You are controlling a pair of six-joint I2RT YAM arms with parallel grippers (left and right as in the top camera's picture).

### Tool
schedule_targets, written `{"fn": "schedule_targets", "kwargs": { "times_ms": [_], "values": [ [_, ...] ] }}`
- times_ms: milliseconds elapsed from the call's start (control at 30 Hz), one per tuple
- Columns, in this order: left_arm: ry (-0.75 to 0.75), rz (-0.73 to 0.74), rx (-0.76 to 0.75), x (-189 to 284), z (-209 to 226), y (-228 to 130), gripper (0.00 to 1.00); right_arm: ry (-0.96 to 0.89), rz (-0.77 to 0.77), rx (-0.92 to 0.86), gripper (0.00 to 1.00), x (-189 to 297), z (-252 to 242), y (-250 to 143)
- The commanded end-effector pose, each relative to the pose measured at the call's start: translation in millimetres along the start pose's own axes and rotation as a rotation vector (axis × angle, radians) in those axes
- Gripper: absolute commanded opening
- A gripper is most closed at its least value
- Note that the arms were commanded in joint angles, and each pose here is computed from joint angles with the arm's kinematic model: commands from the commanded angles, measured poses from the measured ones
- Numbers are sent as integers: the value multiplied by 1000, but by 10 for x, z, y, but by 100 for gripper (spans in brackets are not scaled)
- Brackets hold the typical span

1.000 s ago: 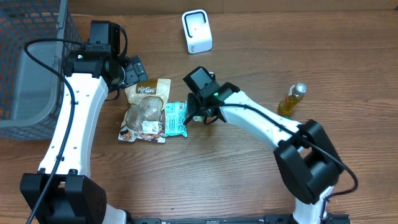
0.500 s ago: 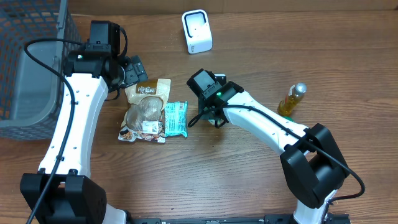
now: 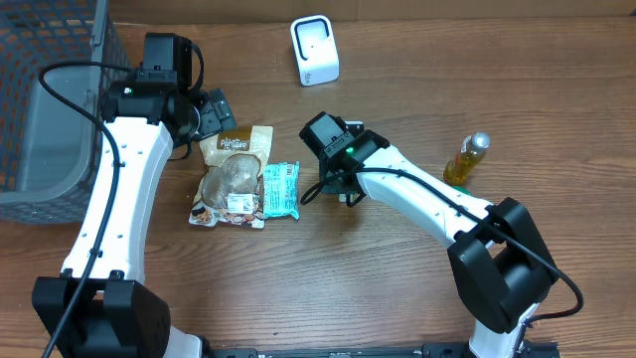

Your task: Scan the item barcode

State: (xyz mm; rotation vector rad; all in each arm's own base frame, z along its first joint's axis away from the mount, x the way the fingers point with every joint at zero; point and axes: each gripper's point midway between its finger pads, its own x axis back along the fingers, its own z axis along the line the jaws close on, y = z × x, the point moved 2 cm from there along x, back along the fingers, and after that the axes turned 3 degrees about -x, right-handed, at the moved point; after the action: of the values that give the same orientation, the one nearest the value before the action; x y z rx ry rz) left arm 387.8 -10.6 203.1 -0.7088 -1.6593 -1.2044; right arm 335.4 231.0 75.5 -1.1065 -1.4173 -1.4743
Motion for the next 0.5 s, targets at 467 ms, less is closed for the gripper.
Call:
{"fn": "schedule_targets", "kwargs": {
  "times_ms": [467],
  "values": [
    [-2,-19,-3,53,-10,40,99,-14,-193,-89,40,113,-30,399]
  ]
}}
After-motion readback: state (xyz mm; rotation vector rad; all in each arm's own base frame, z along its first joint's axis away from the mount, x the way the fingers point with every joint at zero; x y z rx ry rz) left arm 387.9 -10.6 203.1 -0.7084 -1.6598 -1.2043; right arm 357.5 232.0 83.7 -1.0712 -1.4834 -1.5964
